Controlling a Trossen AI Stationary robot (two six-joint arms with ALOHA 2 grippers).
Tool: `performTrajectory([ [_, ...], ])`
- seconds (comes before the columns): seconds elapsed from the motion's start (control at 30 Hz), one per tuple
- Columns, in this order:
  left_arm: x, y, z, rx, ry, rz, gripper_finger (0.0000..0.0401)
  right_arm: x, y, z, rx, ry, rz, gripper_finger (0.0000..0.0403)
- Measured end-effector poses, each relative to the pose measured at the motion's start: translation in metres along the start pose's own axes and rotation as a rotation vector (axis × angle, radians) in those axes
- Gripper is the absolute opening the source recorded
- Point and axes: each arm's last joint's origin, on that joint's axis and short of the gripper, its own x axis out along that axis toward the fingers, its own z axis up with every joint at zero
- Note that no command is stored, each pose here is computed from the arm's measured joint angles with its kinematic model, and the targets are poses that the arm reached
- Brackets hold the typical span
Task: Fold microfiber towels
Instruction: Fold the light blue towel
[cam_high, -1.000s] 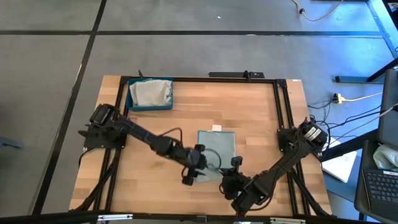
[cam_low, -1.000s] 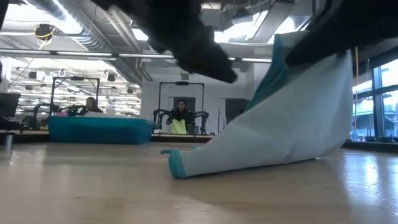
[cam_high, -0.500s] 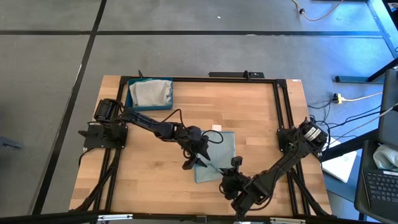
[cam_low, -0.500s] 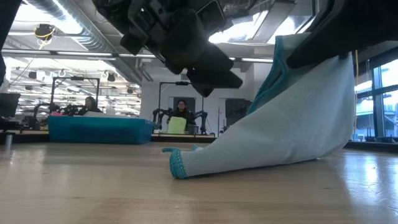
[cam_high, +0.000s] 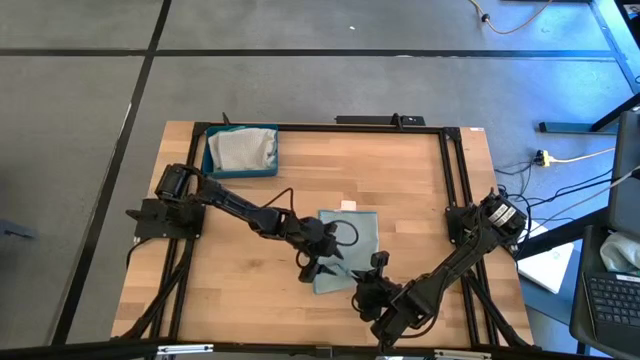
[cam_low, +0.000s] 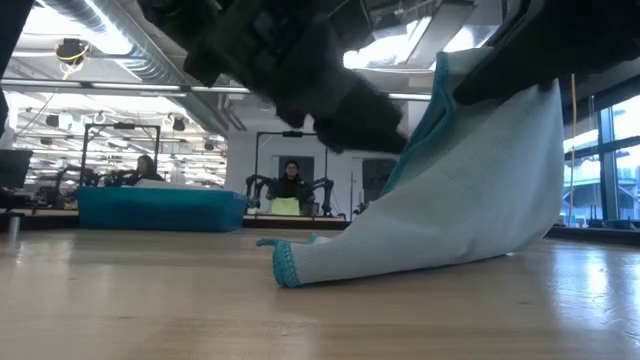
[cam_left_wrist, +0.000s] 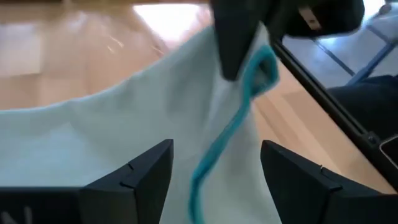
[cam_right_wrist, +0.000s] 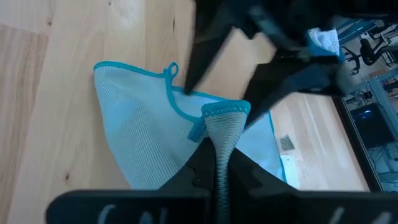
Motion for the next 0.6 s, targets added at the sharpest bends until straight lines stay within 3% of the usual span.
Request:
performTrajectory([
  [0.23, 0.014, -0.005, -0.011, 0.007, -0.004, -0.015, 0.0235, 0.0, 0.0, 0.0, 0.003, -0.003, 0.001, 0.0014],
  [0.4, 0.019, 0.0, -0.017, -0.013, 0.01, 0.068, 0.0235, 0.0, 0.0, 0.001, -0.001, -0.005, 0.001, 0.0014],
  [0.6, 0.019, -0.003, -0.015, -0.009, -0.005, 0.068, 0.0233, 0.0, 0.0, 0.001, -0.015, -0.013, -0.01, 0.0014],
])
